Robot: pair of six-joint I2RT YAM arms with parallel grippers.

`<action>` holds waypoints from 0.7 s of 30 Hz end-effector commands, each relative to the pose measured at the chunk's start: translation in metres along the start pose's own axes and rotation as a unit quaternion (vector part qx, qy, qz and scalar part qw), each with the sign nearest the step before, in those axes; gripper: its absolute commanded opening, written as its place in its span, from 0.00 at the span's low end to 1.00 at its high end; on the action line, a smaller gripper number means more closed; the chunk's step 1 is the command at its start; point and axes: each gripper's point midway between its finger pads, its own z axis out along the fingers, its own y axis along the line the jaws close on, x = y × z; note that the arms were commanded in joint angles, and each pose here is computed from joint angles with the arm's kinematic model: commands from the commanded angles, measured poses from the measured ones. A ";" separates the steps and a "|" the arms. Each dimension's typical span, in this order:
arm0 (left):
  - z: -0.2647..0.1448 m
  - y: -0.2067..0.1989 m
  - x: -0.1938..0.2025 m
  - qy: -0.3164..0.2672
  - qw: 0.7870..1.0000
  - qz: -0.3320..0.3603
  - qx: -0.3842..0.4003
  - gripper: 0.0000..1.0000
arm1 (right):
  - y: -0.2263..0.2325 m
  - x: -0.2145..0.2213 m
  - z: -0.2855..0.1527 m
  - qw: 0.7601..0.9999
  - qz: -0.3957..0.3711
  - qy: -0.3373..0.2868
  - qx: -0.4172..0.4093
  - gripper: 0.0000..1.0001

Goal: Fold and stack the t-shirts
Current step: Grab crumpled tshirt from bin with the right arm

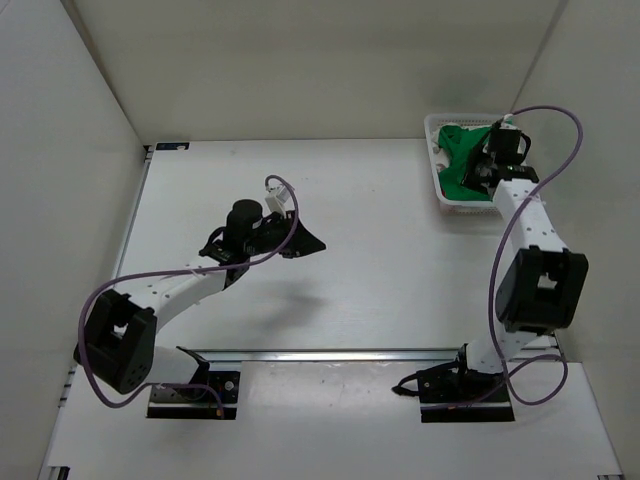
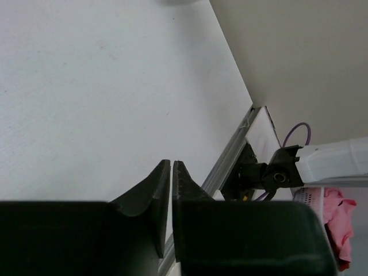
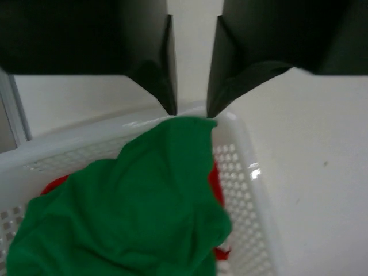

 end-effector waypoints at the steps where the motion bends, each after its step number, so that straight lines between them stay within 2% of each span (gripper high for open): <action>1: -0.014 0.007 -0.002 -0.039 0.999 0.012 -0.020 0.20 | -0.034 -0.025 0.031 0.997 -0.015 -0.003 0.072 0.32; 3: -0.015 0.011 0.004 -0.029 0.999 0.015 -0.029 0.30 | -0.044 -0.036 0.046 0.997 -0.005 -0.009 0.078 0.42; 4: -0.016 0.011 0.011 -0.020 0.999 0.018 -0.034 0.32 | -0.047 -0.044 0.052 0.997 -0.009 -0.014 0.080 0.44; 6: -0.020 0.012 0.013 -0.027 0.999 0.022 -0.033 0.44 | -0.049 -0.059 0.059 0.996 -0.011 -0.033 0.078 0.53; 8: -0.024 0.010 0.014 -0.038 0.999 0.023 -0.024 0.50 | -0.054 -0.074 0.065 0.995 -0.018 -0.049 0.086 0.55; 15: -0.022 0.015 0.026 -0.023 0.999 0.025 -0.031 0.50 | -0.054 -0.093 0.098 0.994 -0.021 -0.052 0.090 0.56; 21: -0.032 0.023 0.019 -0.039 0.998 0.020 -0.048 0.49 | -0.052 -0.090 0.127 0.996 -0.018 -0.033 0.086 0.48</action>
